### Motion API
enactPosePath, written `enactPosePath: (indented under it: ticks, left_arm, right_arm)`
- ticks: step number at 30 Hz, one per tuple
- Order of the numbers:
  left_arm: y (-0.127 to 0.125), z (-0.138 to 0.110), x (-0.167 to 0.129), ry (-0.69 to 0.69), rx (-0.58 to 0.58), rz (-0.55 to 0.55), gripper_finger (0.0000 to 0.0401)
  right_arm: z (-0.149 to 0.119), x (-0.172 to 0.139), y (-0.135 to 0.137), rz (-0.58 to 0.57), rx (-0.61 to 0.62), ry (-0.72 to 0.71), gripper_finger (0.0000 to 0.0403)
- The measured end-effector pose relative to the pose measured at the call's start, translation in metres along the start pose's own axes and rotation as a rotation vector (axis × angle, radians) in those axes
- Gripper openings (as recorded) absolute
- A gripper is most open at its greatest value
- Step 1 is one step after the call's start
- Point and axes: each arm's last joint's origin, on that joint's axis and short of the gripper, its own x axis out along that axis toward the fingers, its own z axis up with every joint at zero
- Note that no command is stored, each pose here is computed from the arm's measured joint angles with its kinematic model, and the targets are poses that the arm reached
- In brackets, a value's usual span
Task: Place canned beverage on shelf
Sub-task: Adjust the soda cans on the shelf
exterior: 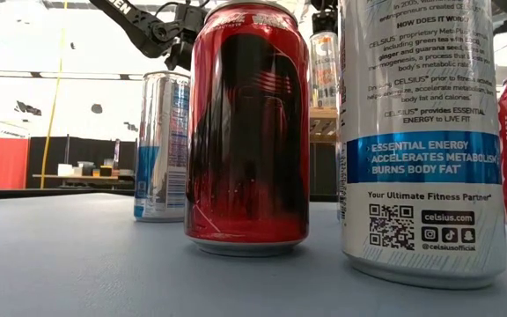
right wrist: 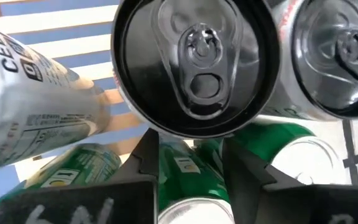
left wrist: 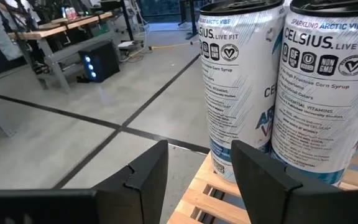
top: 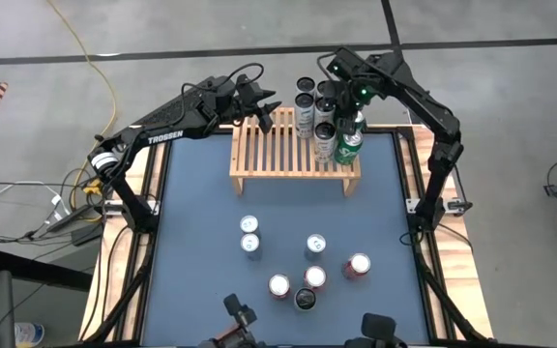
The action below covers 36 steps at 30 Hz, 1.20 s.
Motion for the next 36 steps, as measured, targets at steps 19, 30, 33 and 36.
enactPosePath:
  ticks: [19, 30, 33, 36]
  left_arm:
    - [-0.002, 0.0, 0.0, -0.006, -0.055, -0.051, 0.0164]
    - [-0.001, 0.0, 0.0, -0.006, -0.038, -0.043, 0.0164]
    - [-0.001, 0.0, 0.0, -0.005, -0.036, -0.041, 0.0164]
    - [-0.001, 0.0, 0.0, -0.005, -0.038, -0.041, 0.0164]
  right_arm:
    - [-0.001, 0.002, -0.004, 0.022, 0.012, -0.01, 0.0115]
    - [-0.011, -0.02, -0.002, -0.057, 0.018, -0.026, 0.0115]
    - [-0.019, -0.036, 0.0, -0.094, 0.022, -0.045, 0.0115]
    - [-0.029, -0.054, 0.003, -0.108, 0.064, -0.076, 0.0115]
